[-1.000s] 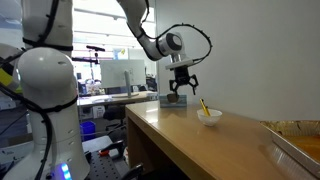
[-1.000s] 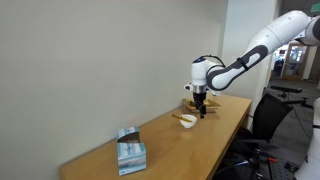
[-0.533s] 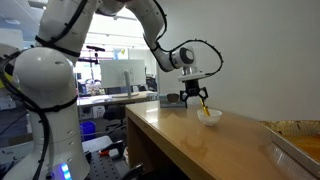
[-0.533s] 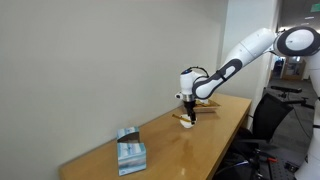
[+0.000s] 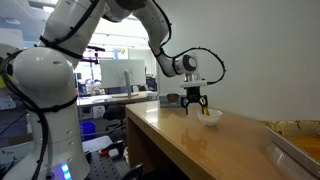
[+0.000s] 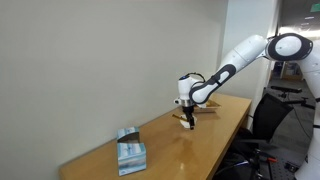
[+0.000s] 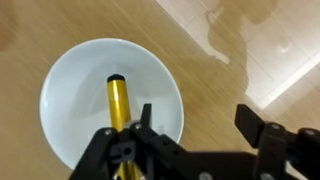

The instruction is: Slide the bowl to the left

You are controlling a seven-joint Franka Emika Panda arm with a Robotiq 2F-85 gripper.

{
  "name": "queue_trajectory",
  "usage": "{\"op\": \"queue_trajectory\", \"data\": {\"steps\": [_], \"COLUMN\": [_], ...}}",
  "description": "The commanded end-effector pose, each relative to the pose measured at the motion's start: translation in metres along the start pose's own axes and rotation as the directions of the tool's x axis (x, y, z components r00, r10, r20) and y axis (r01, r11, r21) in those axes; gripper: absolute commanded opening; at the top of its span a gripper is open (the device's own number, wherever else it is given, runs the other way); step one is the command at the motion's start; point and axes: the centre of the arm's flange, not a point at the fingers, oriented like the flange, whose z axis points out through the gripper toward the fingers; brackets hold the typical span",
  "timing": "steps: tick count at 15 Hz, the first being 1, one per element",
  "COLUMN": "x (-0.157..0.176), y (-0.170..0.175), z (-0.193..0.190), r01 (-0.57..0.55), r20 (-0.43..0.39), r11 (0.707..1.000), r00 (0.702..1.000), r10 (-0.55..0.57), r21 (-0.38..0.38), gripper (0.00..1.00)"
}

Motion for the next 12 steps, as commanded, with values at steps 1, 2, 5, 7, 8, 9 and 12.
{"op": "queue_trajectory", "data": {"steps": [1, 2, 5, 7, 8, 9, 12], "x": [-0.001, -0.002, -0.005, -0.006, -0.007, -0.007, -0.006], "y": [0.005, 0.007, 0.012, 0.014, 0.014, 0.012, -0.001], "z": [0.009, 0.011, 0.015, 0.016, 0.017, 0.015, 0.008], "r01": [0.01, 0.011, 0.007, 0.0, -0.003, -0.003, -0.019], "r20": [-0.026, -0.028, -0.031, -0.03, -0.029, -0.031, -0.033], "r11": [1.0, 1.0, 1.0, 1.0, 1.0, 1.0, 1.0], "r00": [1.0, 1.0, 0.999, 1.0, 1.0, 1.0, 0.999], "r10": [-0.01, -0.01, -0.007, 0.0, 0.003, 0.003, 0.018], "r21": [0.009, 0.007, -0.004, -0.005, -0.009, -0.01, -0.021], "gripper": [0.59, 0.52, 0.29, 0.14, 0.05, 0.01, 0.02]}}
